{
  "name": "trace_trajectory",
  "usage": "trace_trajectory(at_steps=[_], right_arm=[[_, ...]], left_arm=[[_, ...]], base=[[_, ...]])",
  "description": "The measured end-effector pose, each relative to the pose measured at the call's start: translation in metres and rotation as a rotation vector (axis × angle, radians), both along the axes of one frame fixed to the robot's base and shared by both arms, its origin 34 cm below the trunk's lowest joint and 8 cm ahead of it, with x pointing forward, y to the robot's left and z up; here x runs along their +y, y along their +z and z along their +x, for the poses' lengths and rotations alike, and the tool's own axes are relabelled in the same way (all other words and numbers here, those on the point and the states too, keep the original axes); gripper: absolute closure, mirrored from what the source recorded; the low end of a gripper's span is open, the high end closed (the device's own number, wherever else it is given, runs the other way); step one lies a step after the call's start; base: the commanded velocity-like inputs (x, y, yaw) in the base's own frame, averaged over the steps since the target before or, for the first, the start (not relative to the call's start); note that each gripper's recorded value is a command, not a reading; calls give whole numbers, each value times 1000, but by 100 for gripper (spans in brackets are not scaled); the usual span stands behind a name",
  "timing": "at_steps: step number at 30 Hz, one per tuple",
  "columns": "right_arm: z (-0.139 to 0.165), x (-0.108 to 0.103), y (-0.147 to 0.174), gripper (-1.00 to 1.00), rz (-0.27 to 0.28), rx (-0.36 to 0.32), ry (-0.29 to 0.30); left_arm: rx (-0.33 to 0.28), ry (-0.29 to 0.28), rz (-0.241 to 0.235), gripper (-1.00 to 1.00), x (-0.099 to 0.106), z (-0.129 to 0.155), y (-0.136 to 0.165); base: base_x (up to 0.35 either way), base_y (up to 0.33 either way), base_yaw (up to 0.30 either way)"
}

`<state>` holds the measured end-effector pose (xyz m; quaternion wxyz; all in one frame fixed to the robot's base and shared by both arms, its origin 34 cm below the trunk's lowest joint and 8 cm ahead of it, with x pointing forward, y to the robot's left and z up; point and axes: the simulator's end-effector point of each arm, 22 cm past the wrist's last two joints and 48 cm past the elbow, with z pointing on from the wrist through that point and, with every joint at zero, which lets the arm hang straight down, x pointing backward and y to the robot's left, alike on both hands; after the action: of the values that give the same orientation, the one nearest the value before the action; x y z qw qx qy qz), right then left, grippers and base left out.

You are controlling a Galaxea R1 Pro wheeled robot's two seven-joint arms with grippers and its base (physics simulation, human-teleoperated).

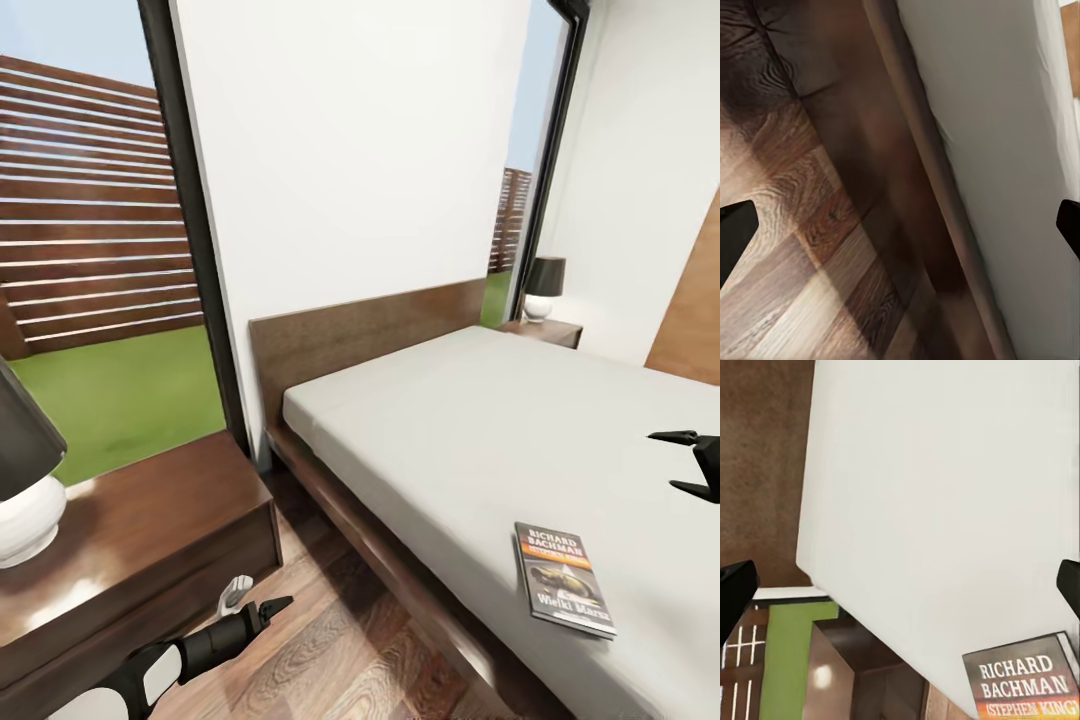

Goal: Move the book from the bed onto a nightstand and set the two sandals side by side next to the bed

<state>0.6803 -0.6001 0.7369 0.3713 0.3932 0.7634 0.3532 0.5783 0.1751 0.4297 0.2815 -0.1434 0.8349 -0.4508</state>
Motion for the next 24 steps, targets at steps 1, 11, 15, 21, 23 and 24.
trace_trajectory(at_steps=[1,11,15,21,23,24], right_arm=[[0,0,0,-100,0,1,0],[-1,0,-2,-100,9,4,-4],[-1,0,-2,-100,12,2,-5],[-1,0,-1,-100,16,-1,-5],[-1,0,-1,-100,17,-1,-5],[-1,0,-1,-100,17,-1,-5]], left_arm=[[0,0,0,-100,0,0,0],[1,0,0,-100,1,0,0],[1,0,0,-100,1,0,0],[2,0,0,-100,1,0,0],[2,0,0,-100,1,0,0],[2,0,0,-100,1,0,0]], base=[[0,0,-250],[0,0,-257],[0,0,-259],[0,0,-239],[0,0,-143],[0,0,-102]])
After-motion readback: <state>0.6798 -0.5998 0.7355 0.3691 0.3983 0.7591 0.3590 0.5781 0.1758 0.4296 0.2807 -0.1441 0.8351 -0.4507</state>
